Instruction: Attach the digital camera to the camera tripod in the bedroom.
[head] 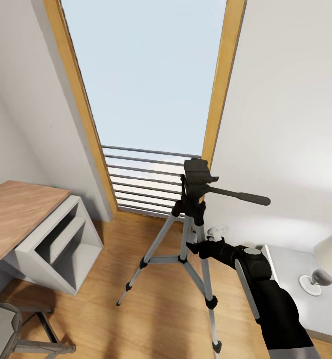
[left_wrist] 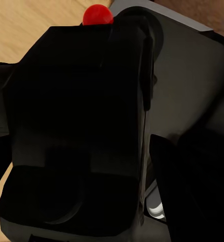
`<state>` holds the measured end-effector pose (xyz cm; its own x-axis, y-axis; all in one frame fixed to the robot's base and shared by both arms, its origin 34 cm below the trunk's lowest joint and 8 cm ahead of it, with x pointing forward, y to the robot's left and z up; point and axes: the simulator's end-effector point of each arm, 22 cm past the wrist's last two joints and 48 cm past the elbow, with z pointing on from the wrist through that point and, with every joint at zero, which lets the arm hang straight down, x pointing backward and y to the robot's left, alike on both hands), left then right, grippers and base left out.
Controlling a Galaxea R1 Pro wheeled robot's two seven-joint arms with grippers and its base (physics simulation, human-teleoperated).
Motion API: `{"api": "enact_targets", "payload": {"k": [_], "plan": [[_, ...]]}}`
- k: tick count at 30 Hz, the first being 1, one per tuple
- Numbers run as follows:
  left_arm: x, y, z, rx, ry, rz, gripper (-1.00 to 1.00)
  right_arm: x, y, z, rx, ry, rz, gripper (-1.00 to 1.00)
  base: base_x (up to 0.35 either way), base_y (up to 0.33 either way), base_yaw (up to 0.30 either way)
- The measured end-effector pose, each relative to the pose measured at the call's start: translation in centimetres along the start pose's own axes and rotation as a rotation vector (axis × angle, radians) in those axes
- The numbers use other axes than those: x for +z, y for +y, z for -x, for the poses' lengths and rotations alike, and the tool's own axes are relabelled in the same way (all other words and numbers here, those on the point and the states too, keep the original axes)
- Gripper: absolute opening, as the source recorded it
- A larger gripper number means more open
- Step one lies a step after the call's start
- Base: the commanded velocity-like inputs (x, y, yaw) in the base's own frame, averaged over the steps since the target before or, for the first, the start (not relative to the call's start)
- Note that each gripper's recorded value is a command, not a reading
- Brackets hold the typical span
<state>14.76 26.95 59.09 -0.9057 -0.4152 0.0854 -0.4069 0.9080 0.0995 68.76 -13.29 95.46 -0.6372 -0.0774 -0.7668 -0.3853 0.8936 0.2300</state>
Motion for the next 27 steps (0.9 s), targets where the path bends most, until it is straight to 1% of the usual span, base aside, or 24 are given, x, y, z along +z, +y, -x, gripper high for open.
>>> {"api": "enact_targets", "payload": {"k": [12, 13, 17, 18, 23, 27], "plan": [[0.0, 0.0, 0.0, 0.000, 0.001, 0.000, -1.00, 0.0, 0.0, -0.1, 0.003, 0.003, 0.002, 1.00, 0.001, 0.000, 0.000], [0.0, 0.0, 0.0, 0.000, 0.001, 0.000, -1.00, 0.0, 0.0, -0.1, 0.003, 0.003, 0.003, -1.00, 0.000, 0.000, 0.000], [0.0, 0.0, 0.0, 0.000, 0.001, 0.000, -1.00, 0.1, 0.2, -0.2, 0.010, 0.005, 0.010, -1.00, 0.000, 0.000, 0.000], [0.0, 0.0, 0.0, 0.000, 0.000, 0.000, -1.00, 0.1, -0.1, -0.2, 0.000, 0.005, -0.003, -1.00, 0.000, 0.000, 0.000], [0.0, 0.0, 0.0, 0.000, 0.000, 0.000, -1.00, 0.3, 0.3, -0.6, 0.019, 0.013, 0.015, -1.00, 0.000, 0.000, 0.000], [0.0, 0.0, 0.0, 0.000, 0.000, 0.000, -1.00, 0.5, 0.1, -1.2, 0.023, 0.027, 0.015, -1.00, 0.000, 0.000, 0.000]]}}
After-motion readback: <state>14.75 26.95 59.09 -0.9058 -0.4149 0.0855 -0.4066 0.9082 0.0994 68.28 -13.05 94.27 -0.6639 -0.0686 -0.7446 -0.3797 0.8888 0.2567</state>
